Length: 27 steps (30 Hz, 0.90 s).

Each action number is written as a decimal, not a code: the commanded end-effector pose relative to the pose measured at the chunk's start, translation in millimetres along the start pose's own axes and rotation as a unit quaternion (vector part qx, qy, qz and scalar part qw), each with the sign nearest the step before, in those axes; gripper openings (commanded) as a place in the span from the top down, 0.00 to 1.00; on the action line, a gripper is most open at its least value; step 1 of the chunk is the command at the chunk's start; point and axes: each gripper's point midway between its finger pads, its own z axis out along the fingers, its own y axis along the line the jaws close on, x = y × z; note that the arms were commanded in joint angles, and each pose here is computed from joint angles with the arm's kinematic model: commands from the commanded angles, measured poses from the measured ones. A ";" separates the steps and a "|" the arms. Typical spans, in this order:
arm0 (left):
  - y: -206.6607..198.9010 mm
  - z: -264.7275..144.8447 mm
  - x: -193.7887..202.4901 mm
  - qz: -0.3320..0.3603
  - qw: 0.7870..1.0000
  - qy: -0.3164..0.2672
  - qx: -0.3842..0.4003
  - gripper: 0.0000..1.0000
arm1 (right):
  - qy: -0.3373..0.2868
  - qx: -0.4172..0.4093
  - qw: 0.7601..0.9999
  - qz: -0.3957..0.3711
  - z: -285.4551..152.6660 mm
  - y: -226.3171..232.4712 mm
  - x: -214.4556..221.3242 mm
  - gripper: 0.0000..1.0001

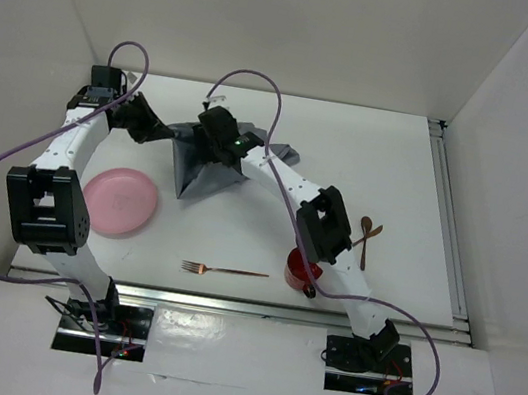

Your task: Set the dinner table for one person

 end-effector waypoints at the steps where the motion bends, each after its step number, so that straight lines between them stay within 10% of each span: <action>1: -12.2 -6.8 -7.0 0.023 0.999 -0.005 0.023 1.00 | -0.025 0.021 0.999 -0.001 9.6 -7.6 -14.7 0.32; 6: -13.0 -12.6 -12.2 0.024 0.999 -0.007 0.030 1.00 | -0.048 0.013 0.999 0.012 16.9 -16.5 -37.0 0.55; 9: -14.4 -14.9 -19.4 0.030 0.999 -0.008 0.032 1.00 | -0.066 0.027 0.997 0.029 8.3 -34.2 -56.0 1.00; 19: -77.6 -25.4 -72.6 0.029 0.994 -0.037 0.100 1.00 | -0.225 0.016 0.956 0.190 -145.4 -174.6 -191.3 1.00; 27: -167.2 -94.8 -104.0 0.049 0.974 -0.081 0.208 1.00 | -0.362 0.011 0.910 0.203 -267.4 -200.9 -262.4 1.00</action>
